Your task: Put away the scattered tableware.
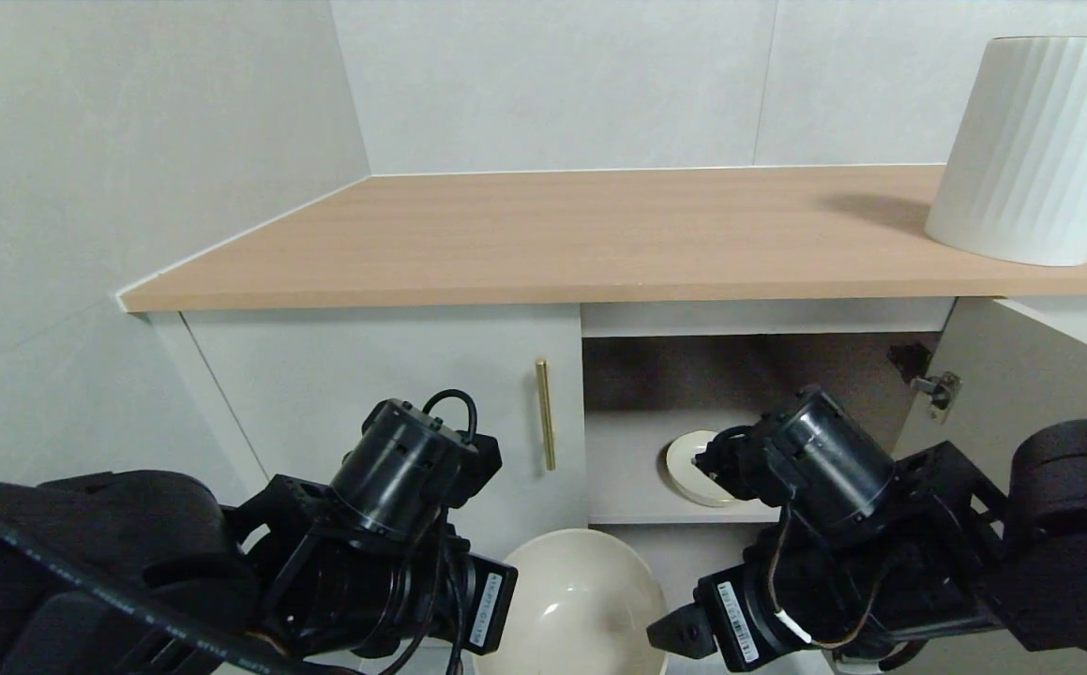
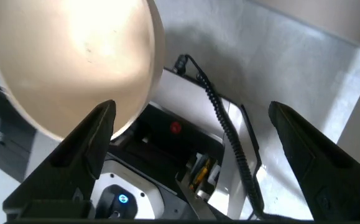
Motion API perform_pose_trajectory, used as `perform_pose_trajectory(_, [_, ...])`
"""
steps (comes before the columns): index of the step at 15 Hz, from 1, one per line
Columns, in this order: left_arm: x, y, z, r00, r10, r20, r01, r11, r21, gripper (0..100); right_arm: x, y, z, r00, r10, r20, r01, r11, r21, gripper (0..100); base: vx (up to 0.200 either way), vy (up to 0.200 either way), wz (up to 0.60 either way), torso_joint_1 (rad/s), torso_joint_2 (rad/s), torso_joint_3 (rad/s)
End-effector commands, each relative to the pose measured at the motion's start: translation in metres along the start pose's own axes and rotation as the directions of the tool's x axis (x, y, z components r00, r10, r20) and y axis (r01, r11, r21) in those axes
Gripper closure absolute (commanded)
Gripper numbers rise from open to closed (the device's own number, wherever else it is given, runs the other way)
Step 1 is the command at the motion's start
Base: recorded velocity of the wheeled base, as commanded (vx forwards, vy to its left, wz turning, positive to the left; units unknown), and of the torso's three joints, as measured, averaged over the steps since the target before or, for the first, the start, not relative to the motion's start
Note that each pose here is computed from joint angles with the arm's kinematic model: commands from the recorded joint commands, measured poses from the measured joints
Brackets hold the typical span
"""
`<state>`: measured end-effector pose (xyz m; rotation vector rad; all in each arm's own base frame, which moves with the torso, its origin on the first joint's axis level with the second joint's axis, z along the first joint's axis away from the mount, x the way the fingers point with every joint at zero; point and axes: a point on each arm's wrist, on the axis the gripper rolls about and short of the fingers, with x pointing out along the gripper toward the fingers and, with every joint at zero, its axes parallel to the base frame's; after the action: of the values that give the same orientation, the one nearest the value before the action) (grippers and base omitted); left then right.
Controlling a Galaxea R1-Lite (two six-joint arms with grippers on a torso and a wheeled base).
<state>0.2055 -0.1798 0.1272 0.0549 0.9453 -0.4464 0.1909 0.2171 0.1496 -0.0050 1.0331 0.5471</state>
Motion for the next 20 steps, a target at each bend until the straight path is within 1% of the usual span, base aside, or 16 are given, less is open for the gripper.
perform_pose_trajectory(1, [-0.002,0.000,0.000,1.000,-0.003,0.006,0.003,1.000,0.000,100,0.013,0.001,-0.001,0.999,-0.012,-0.031,0.012,1.000,-0.003,0,0.000,0.000,0.00,0.000,0.00,0.000])
perform_pose_trajectory(6, [-0.001,-0.002,0.000,1.000,-0.006,0.002,0.006,1.000,0.005,100,0.019,0.003,0.002,1.000,-0.005,-0.008,0.005,1.000,0.016,0,0.000,0.000,0.00,0.000,0.00,0.000])
perform_pose_trajectory(7, [-0.001,-0.002,0.000,1.000,-0.006,0.002,0.006,1.000,0.005,100,0.020,0.003,0.002,1.000,-0.006,-0.011,0.007,1.000,0.018,100,0.000,0.000,0.00,0.000,0.00,0.000])
perform_pose_trajectory(19, [-0.002,-0.002,-0.001,1.000,-0.004,0.003,0.004,1.000,0.007,100,0.024,0.003,0.001,1.000,-0.011,-0.022,0.012,1.000,0.018,100,0.000,0.000,0.00,0.000,0.00,0.000])
perform_pose_trajectory(20, [-0.002,-0.002,-0.001,1.000,-0.003,0.005,0.003,1.000,0.006,0,0.025,0.003,0.000,1.000,-0.012,-0.025,0.013,1.000,0.018,100,0.000,0.000,0.00,0.000,0.00,0.000])
